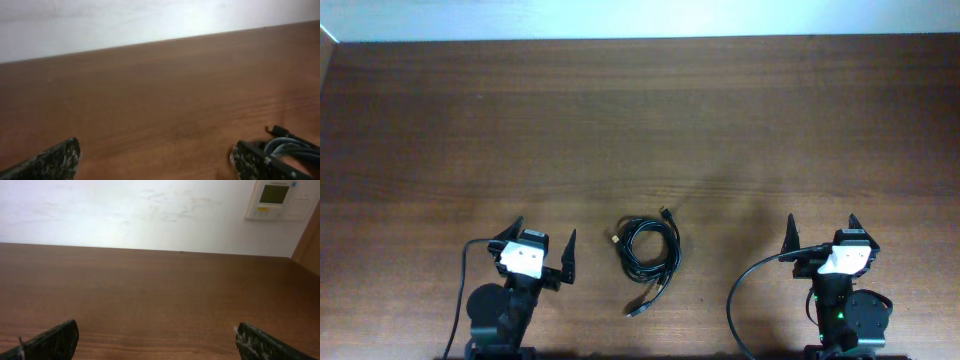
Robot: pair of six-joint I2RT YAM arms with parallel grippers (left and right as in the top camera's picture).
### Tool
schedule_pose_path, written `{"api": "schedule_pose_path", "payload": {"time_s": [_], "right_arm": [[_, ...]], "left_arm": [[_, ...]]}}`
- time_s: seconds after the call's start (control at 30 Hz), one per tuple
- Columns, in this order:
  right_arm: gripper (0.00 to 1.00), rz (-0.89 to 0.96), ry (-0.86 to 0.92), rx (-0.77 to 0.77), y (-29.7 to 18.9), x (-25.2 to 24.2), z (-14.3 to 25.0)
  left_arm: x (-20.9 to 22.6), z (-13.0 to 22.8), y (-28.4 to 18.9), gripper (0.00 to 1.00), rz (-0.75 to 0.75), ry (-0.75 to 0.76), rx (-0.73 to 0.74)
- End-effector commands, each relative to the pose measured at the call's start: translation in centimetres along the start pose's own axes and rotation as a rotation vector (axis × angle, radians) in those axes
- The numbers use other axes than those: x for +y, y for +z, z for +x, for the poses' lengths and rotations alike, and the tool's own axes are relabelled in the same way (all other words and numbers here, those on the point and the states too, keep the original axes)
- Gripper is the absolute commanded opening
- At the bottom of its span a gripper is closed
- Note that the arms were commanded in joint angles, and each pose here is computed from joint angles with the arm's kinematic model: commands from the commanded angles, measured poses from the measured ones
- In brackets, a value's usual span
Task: Untangle cables
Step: 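Move the left gripper forward over the coiled black cables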
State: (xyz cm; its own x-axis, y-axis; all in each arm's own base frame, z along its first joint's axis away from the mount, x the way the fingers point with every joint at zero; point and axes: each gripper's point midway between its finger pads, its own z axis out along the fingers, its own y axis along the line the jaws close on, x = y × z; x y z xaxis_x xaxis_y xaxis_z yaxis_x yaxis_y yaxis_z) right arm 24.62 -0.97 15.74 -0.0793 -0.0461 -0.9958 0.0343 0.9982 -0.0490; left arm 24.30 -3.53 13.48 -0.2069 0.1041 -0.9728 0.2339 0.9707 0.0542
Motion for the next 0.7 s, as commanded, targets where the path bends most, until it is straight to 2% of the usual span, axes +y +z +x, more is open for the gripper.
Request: {"api": "schedule_pose_path", "payload": {"time_s": [0.0, 0.37, 0.67], "right_arm": [[0.99, 0.010, 0.002, 0.002, 0.0, -0.2, 0.2], [0.99, 0.010, 0.002, 0.003, 0.0, -0.2, 0.2], [0.99, 0.010, 0.002, 0.003, 0.0, -0.2, 0.2]], "left_arm": [[-0.2, -2.5, -0.6, 0.99, 0.021, 0.054, 0.000], [0.0, -7.2, -2.0, 0.99, 0.036, 0.050, 0.091], [-1.4, -6.8, -1.8, 0.99, 0.148, -0.012, 0.264]]}}
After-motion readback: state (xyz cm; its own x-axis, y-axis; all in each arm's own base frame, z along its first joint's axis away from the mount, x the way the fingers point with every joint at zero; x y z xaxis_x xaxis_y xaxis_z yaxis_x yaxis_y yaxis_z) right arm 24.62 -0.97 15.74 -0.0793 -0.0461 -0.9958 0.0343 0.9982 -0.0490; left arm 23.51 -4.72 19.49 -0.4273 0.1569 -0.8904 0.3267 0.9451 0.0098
